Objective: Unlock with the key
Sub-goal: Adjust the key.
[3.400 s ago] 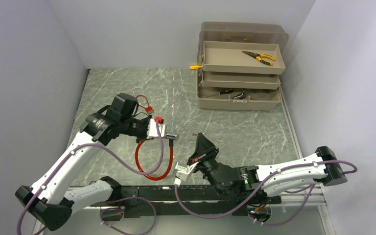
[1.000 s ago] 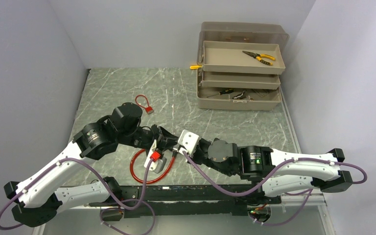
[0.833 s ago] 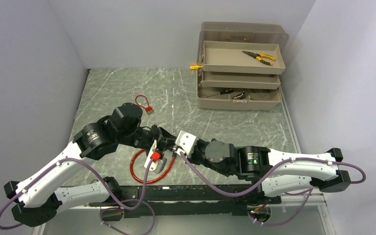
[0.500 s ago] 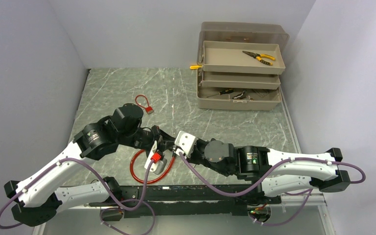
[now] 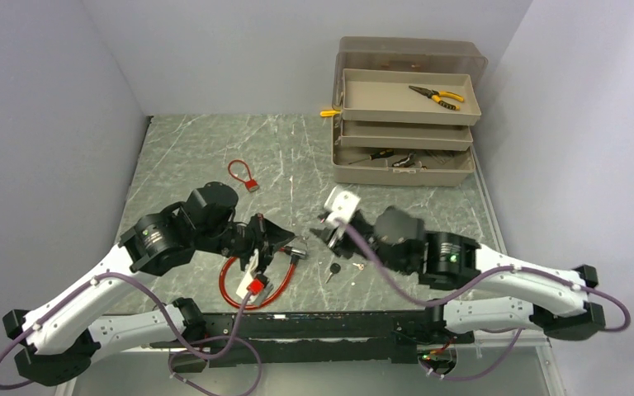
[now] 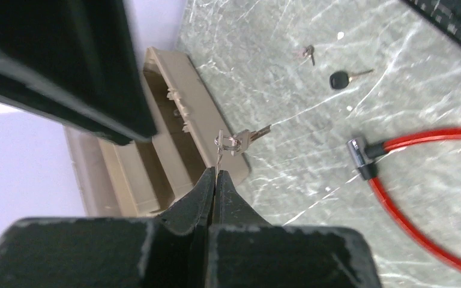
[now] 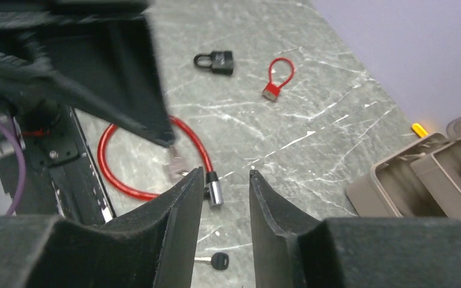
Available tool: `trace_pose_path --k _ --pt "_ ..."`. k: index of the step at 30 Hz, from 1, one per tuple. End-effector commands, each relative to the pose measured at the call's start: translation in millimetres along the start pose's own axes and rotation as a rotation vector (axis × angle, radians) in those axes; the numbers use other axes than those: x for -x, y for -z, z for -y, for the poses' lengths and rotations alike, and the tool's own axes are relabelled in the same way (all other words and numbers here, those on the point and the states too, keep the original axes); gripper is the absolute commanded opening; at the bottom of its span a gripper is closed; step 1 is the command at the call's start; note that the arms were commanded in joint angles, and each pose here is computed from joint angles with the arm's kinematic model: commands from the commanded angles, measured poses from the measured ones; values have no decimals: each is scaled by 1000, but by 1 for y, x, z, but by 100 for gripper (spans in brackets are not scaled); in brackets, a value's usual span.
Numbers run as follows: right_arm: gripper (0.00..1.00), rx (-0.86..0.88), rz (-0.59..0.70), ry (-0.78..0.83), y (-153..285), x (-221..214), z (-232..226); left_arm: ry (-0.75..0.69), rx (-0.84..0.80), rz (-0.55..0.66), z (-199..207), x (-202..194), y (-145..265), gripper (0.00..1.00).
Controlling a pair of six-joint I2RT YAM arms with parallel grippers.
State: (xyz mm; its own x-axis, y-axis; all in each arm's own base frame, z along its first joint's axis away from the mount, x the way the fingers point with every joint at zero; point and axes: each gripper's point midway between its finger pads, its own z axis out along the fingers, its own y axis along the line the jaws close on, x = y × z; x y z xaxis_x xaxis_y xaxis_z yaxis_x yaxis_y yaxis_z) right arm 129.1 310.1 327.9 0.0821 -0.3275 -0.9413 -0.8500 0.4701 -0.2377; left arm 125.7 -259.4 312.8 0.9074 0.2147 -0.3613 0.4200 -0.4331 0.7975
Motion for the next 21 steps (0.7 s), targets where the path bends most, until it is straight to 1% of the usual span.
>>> trace_pose_path --k 1,4,6,7,10,12,14,16,19,21 --pt "38 90 188 -189 26 50 18 -237 36 -29 -2 1 10 0" --pt "43 144 185 -253 25 47 21 -387 71 -36 -2 4 13 0" --pt "45 220 189 -303 24 47 21 -517 80 -45 1 5 15 0" --pt "49 255 188 -347 23 47 23 -576 72 -46 6 5 13 0" --pt "56 413 178 -440 23 45 23 -817 106 -55 8 11 11 0" --pt "60 532 184 -489 24 46 23 -936 161 -61 7 17 13 0" --pt "62 625 176 -550 22 42 26 -1005 189 -56 9 21 11 0" --pt "62 710 174 -572 25 40 22 -1045 208 -55 10 23 10 0" --pt "63 756 148 -590 22 32 16 -1066 222 -62 11 23 9 0" --pt "65 766 156 -586 20 29 16 -1071 226 -58 10 24 9 0"
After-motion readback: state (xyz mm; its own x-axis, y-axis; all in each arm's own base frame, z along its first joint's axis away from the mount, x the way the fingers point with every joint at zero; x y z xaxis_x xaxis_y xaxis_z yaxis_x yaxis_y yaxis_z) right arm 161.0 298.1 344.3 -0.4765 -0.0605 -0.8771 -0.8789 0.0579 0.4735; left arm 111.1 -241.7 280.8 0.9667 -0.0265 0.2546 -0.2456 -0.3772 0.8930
